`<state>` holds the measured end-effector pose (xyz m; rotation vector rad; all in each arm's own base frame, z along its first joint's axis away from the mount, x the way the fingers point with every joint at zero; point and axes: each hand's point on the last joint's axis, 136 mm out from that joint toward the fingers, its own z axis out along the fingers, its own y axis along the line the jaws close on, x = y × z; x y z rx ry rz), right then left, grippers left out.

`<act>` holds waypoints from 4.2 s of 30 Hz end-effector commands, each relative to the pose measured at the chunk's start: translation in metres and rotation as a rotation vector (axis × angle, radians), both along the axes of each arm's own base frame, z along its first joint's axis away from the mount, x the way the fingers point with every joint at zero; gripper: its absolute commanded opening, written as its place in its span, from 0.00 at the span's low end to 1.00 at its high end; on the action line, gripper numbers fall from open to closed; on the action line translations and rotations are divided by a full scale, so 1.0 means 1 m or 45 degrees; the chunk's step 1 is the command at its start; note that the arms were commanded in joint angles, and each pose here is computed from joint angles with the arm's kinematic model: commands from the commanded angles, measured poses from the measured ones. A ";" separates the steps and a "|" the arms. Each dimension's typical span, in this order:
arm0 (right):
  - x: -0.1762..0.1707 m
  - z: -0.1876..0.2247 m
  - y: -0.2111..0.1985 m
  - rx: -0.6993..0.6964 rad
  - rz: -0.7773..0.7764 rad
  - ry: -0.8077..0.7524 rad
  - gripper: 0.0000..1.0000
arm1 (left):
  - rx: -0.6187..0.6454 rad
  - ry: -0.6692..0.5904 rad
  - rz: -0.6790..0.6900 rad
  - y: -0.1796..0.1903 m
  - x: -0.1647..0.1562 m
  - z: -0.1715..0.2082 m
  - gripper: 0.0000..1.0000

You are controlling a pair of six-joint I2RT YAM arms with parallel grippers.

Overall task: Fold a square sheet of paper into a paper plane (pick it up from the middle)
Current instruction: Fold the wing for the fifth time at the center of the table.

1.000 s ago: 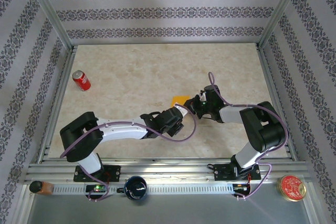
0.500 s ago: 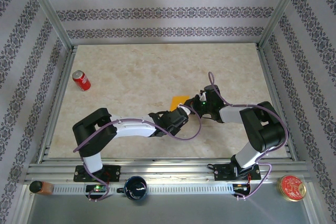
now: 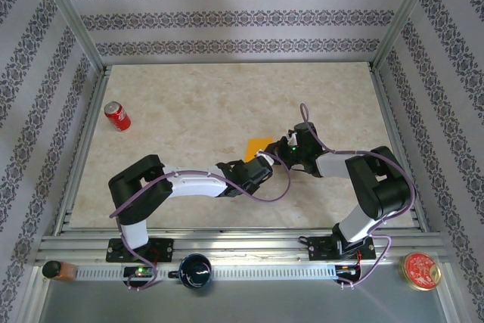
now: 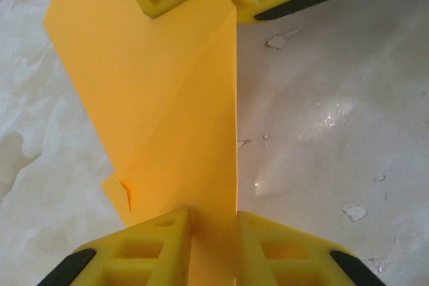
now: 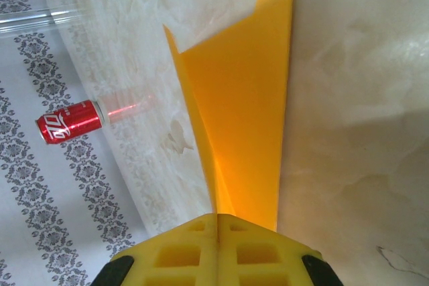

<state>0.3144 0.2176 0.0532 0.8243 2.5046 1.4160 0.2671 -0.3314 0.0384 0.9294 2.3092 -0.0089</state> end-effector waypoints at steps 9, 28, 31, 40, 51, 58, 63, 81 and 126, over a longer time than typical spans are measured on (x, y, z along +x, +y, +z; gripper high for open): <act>0.000 0.009 0.003 0.029 0.012 -0.032 0.00 | 0.030 0.005 0.031 0.003 -0.003 0.000 0.12; 0.000 0.011 0.002 0.032 0.008 -0.037 0.00 | 0.043 0.002 0.049 0.006 -0.001 -0.002 0.19; 0.001 0.011 0.002 0.032 0.009 -0.037 0.00 | 0.050 0.000 0.051 0.007 -0.001 -0.003 0.20; 0.002 0.011 0.003 0.036 0.011 -0.038 0.00 | 0.060 -0.002 0.057 0.011 -0.002 -0.004 0.08; 0.000 0.016 -0.004 -0.025 0.038 -0.091 0.17 | -0.030 0.036 0.087 0.007 -0.003 -0.002 0.00; -0.009 0.021 -0.046 -0.311 0.064 -0.158 0.32 | -0.430 0.221 0.112 -0.006 -0.001 0.018 0.00; -0.009 0.037 -0.068 -0.301 -0.017 -0.237 0.43 | -0.720 0.406 0.120 -0.013 0.001 0.026 0.00; -0.016 0.049 -0.061 -0.181 0.023 -0.300 0.42 | -1.041 0.643 0.149 -0.025 0.000 0.013 0.00; -0.021 0.022 -0.001 -0.091 0.331 -0.279 0.18 | -1.390 0.736 0.298 -0.019 0.008 0.001 0.00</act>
